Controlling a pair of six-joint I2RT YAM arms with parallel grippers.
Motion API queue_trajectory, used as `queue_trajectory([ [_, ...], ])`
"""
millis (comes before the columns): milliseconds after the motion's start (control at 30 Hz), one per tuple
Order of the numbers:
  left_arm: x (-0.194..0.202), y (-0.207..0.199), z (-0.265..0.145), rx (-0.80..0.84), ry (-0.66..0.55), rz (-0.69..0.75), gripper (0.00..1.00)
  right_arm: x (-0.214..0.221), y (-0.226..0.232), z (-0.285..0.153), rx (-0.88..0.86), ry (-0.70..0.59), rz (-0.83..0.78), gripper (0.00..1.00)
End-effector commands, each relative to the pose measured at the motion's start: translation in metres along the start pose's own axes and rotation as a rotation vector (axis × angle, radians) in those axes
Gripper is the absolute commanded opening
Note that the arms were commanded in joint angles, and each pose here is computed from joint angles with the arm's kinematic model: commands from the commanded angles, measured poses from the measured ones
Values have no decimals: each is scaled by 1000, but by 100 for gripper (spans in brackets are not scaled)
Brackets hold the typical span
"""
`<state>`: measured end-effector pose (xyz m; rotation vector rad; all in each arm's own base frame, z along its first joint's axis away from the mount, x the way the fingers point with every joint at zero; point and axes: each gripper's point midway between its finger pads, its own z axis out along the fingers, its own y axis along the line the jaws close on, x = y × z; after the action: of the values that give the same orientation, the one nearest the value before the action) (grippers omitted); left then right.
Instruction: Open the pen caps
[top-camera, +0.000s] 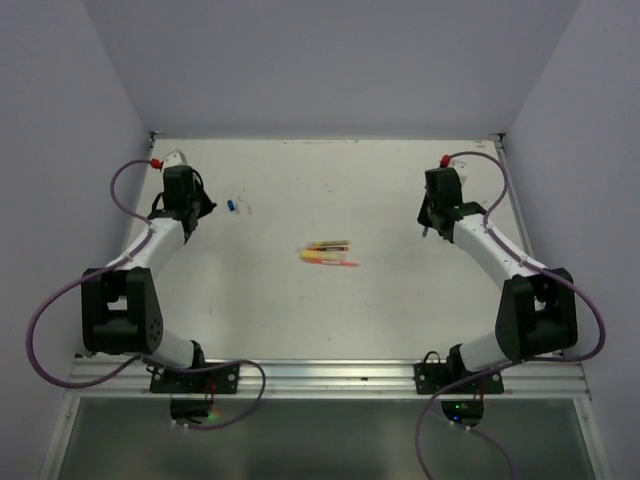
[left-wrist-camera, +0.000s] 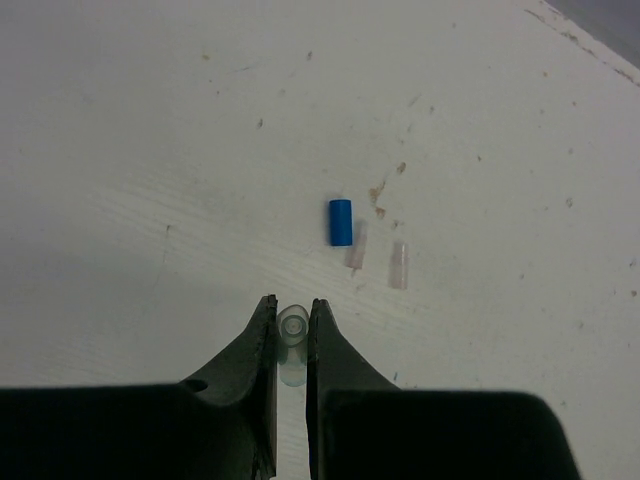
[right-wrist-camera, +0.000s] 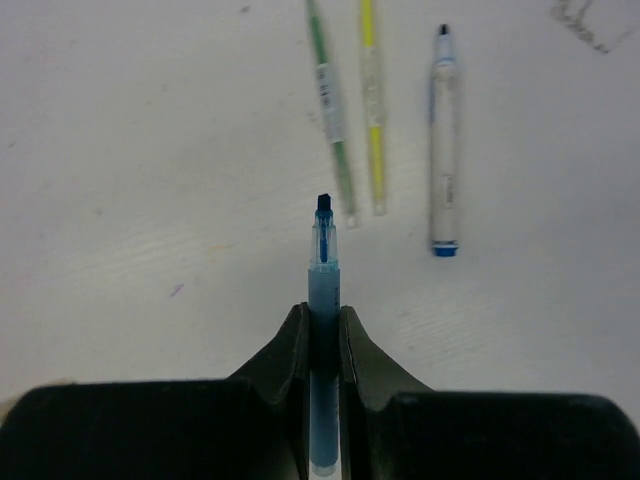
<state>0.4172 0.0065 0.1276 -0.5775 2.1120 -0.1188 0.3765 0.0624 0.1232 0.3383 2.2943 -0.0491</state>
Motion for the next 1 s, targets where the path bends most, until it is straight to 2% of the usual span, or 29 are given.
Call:
queue_trajectory([
  [0, -12, 9, 17, -21, -38, -29, 0, -31, -63, 11, 167, -23, 96, 0],
  [67, 0, 13, 25, -26, -4, -52, 0, -32, -95, 17, 209, -5, 156, 0],
  [100, -7, 13, 30, -29, -38, -74, 0, -29, -116, 22, 248, 7, 187, 0],
  [333, 5, 24, 45, -50, -25, -109, 0, 3, -154, 60, 317, 122, 220, 0],
  [600, 19, 16, 65, 20, 40, -124, 0, 29, -147, 106, 254, 194, 253, 0],
  [967, 46, 9, 85, 160, 110, -195, 0, 24, -147, 116, 249, 186, 233, 0],
])
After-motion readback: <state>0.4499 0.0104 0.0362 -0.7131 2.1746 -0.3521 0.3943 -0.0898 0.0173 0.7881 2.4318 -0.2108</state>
